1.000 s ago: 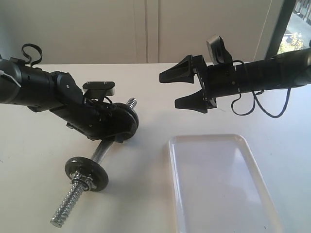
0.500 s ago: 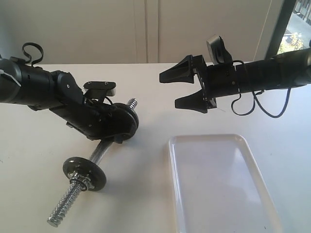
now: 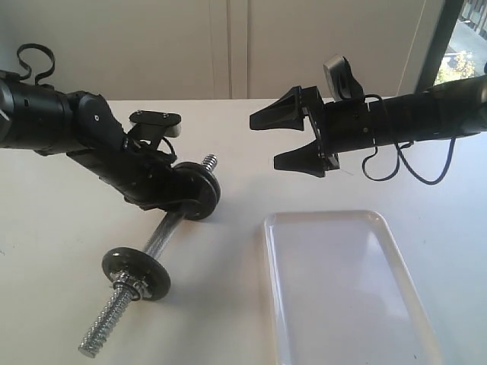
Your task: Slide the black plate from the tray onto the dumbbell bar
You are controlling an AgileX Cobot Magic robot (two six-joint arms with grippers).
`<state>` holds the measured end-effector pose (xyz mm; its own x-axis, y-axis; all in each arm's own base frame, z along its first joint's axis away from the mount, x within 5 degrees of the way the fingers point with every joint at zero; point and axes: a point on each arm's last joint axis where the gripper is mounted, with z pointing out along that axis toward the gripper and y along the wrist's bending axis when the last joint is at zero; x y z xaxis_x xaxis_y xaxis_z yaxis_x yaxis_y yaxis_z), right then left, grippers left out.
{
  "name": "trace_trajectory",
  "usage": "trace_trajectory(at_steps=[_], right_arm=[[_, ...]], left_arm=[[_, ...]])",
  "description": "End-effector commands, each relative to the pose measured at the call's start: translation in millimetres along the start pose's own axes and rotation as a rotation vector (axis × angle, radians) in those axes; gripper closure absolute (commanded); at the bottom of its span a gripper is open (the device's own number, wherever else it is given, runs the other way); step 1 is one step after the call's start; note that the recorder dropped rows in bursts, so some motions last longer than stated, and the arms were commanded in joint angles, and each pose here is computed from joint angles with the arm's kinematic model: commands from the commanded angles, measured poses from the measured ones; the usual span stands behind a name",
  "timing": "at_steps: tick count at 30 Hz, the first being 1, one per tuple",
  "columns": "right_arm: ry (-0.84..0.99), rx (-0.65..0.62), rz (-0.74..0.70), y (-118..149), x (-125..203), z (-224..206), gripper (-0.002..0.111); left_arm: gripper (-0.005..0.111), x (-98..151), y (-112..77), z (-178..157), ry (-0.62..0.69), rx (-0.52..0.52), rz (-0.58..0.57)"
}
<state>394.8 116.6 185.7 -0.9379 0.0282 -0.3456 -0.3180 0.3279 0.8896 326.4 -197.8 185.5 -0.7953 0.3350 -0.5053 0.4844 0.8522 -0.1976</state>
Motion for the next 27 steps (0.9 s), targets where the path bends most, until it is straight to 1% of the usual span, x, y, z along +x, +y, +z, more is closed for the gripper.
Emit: trace_trajectory(at_steps=[1,4,11,13,14,16,17,19,21,22,23,25,27], right_arm=[[-0.016,-0.012,-0.008,4,-3,-5,0.008],[-0.016,-0.012,-0.008,4,-3,-5,0.008],[-0.003,-0.003,0.006,3,-2,-5,0.008],[0.011,0.007,-0.004,3,-1,-5,0.012],[0.016,0.010,-0.009,4,0,-6,0.016],[0.026,0.020,-0.014,7,0,-7,0.034],[0.032,0.026,-0.014,10,0,-8,0.047],[0.044,0.042,-0.015,19,1,-12,0.078],[0.072,0.076,-0.056,31,3,-18,0.109],[0.084,0.092,-0.074,37,4,-21,0.107],[0.093,0.106,-0.105,46,6,-26,0.108],[0.079,0.107,-0.141,65,12,-33,0.108],[0.059,0.105,-0.194,90,21,-44,0.108]], left_arm=[[0.048,0,-2.5,-16,0.027,0.003,0.040],[0.048,0,-2.8,-28,0.034,-0.016,0.061],[0.048,3,4.0,-64,0.080,-0.160,0.099],[0.051,4,8.2,-78,0.094,-0.231,0.094],[0.054,5,10.8,-84,0.103,-0.271,0.096],[0.065,8,15.4,-100,0.123,-0.351,0.086],[0.070,10,17.1,-107,0.132,-0.382,0.073],[0.083,12,19.0,-124,0.119,-0.438,0.041],[0.094,13,17.1,-141,0.090,-0.449,0.021],[0.100,14,15.8,-150,0.075,-0.451,0.018],[0.107,16,14.0,-158,0.064,-0.451,0.014],[0.107,21,12.0,-172,0.042,-0.450,0.008],[0.107,29,9.7,-185,0.014,-0.439,0.000]])
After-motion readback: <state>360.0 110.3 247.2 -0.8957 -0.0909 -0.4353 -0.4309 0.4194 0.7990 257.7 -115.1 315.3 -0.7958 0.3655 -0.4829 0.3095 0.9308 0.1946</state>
